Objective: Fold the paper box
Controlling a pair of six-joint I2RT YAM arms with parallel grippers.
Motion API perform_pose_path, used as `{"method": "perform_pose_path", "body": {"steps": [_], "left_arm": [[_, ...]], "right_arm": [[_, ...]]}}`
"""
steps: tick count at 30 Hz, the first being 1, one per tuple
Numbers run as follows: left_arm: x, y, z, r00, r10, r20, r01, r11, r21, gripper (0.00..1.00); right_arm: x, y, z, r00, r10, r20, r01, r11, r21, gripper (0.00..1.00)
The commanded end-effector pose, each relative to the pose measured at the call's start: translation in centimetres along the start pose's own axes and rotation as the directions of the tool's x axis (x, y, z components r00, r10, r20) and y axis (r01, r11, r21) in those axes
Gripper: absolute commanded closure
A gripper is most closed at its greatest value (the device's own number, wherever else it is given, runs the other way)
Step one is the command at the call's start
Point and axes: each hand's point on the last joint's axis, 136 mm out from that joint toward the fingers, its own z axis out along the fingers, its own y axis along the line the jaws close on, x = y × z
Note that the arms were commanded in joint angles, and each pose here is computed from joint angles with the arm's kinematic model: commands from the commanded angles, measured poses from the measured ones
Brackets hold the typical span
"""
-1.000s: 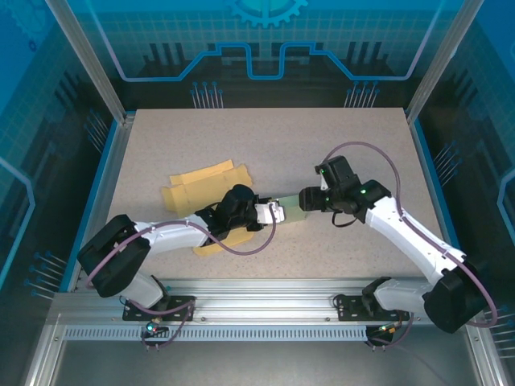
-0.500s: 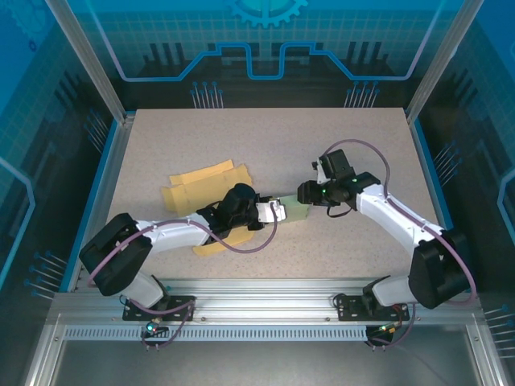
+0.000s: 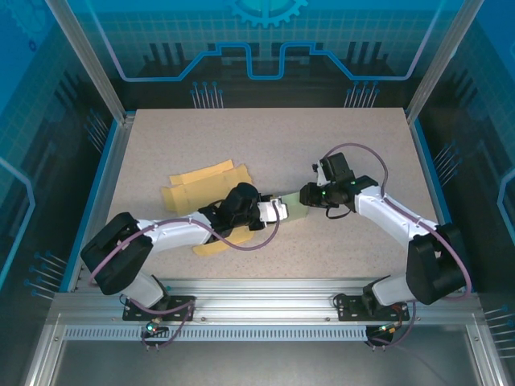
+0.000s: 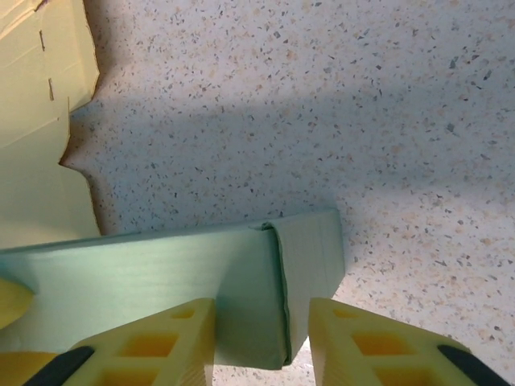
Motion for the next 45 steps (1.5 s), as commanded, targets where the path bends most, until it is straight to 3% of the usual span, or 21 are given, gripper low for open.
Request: {"method": "perform_pose_path", "body": {"steps": [1, 3, 6, 11, 18, 22, 25, 27, 29, 32, 35, 38, 45], "left_arm": [[0.8, -0.1, -0.1, 0.996, -0.068, -0.063, 0.069, 0.998, 0.006, 0.42], [-0.1, 0.8, -0.4, 0.995, -0.090, -0.035, 0.090, 0.996, -0.019, 0.26], [-1.2, 1.9, -0.5, 0.992, -0.125, -0.026, 0.124, 0.991, -0.043, 0.16], [-1.9, 2.3, -0.2, 0.980, -0.182, -0.078, 0.183, 0.983, -0.002, 0.17], [0.3, 1.8, 1.2, 0.954, -0.186, -0.237, 0.198, 0.980, 0.030, 0.24], [-1.0, 3.2, 0.6, 0.931, -0.301, -0.205, 0.304, 0.953, -0.022, 0.24], [-2.8, 4.6, -0.6, 0.890, -0.433, -0.142, 0.429, 0.901, -0.058, 0.21], [-3.3, 5.6, -1.6, 0.822, -0.560, -0.097, 0.553, 0.828, -0.093, 0.20], [-3.0, 6.7, -2.5, 0.714, -0.698, -0.057, 0.687, 0.714, -0.133, 0.20], [-1.0, 7.6, -3.6, 0.476, -0.879, -0.027, 0.866, 0.474, -0.159, 0.20], [1.5, 7.6, -4.5, 0.251, -0.968, -0.013, 0.949, 0.248, -0.194, 0.23], [2.2, 6.7, -4.7, 0.163, -0.986, -0.040, 0.974, 0.167, -0.154, 0.22], [3.2, 5.1, -4.3, 0.083, -0.992, -0.099, 0.988, 0.095, -0.120, 0.23]], "right_arm": [[4.3, -4.7, 1.7, 0.990, 0.068, -0.121, -0.048, 0.986, 0.161, 0.66], [4.6, -5.0, 1.7, 0.990, 0.070, -0.123, -0.049, 0.985, 0.168, 0.66], [4.6, -5.0, 1.4, 0.990, 0.065, -0.122, -0.043, 0.984, 0.173, 0.66], [4.3, -4.6, 0.9, 0.992, 0.054, -0.115, -0.035, 0.985, 0.166, 0.66], [4.4, -4.2, 0.9, 0.991, 0.042, -0.130, -0.020, 0.986, 0.164, 0.65], [3.5, -3.6, 0.7, 0.993, 0.031, -0.115, -0.012, 0.988, 0.156, 0.65], [3.5, -3.6, 0.8, 0.993, 0.030, -0.118, -0.011, 0.987, 0.159, 0.65], [3.4, -3.6, 0.8, 0.993, 0.028, -0.119, -0.009, 0.987, 0.159, 0.65], [3.4, -3.5, 0.8, 0.993, 0.028, -0.119, -0.009, 0.988, 0.157, 0.65], [3.4, -3.4, 0.9, 0.992, 0.025, -0.121, -0.006, 0.988, 0.156, 0.65], [3.4, -3.4, 1.0, 0.992, 0.023, -0.124, -0.004, 0.988, 0.157, 0.65], [3.4, -3.3, 1.2, 0.991, 0.023, -0.129, -0.002, 0.987, 0.159, 0.65], [3.6, -3.1, 1.8, 0.989, 0.018, -0.149, 0.007, 0.986, 0.165, 0.66]]}}
